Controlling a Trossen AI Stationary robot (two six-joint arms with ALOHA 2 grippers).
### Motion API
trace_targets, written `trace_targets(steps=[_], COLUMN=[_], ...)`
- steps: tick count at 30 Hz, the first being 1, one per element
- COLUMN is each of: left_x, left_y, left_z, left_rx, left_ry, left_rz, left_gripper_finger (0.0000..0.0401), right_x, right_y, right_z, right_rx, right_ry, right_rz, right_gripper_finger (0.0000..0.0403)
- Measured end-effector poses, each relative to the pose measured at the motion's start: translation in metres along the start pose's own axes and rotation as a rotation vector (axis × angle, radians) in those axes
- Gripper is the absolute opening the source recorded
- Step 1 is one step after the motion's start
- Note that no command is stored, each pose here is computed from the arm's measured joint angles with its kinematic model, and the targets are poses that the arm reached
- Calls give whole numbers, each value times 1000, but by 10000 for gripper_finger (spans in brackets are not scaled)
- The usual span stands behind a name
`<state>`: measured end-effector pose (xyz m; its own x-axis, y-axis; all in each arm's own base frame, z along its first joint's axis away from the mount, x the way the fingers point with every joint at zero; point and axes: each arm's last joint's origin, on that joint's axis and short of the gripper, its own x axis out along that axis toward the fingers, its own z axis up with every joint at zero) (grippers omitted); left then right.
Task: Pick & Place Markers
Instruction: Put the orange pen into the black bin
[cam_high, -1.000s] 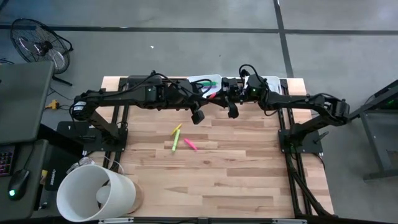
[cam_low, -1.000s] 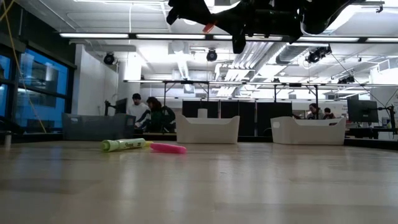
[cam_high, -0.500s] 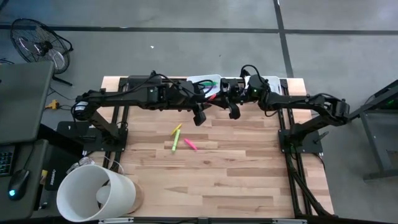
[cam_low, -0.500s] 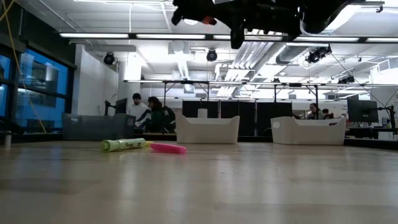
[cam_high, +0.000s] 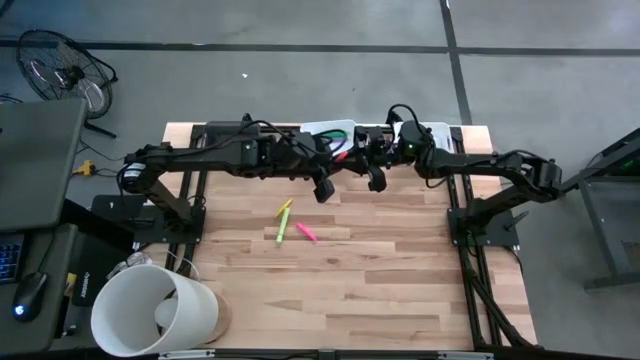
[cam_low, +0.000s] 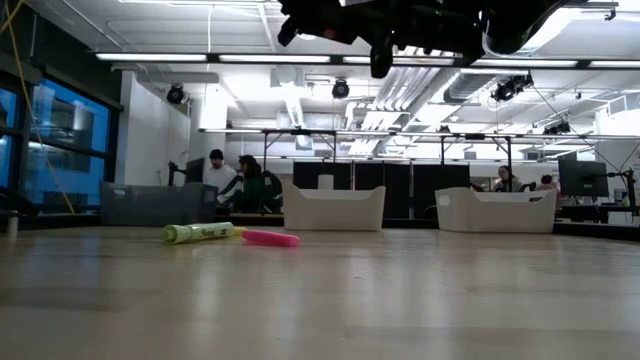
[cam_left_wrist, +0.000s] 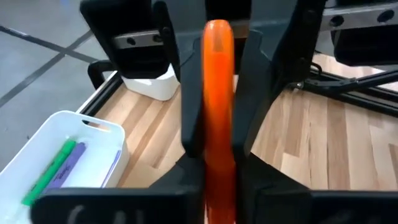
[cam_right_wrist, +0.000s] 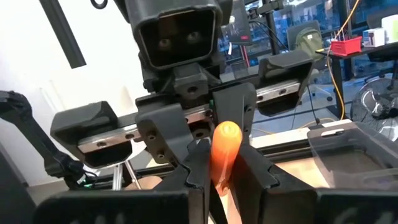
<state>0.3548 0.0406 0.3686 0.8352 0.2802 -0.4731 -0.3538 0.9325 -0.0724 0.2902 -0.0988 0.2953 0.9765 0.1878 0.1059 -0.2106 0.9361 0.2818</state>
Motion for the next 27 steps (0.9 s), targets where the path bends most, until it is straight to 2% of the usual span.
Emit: trace_targets(steps=[16, 27], left_x=[0, 0], left_y=[0, 0], left_z=[-1, -1], left_rx=[4, 8], left_ry=[7, 13], left_rz=[-6, -4], left_gripper_finger=[32, 33], right_x=[-1, -11], right_y=[-1, -3], right_z=[-1, 10], right_rx=[1, 17], right_ry=[9, -9], right_rz=[-2, 9], right_gripper_finger=[52, 138])
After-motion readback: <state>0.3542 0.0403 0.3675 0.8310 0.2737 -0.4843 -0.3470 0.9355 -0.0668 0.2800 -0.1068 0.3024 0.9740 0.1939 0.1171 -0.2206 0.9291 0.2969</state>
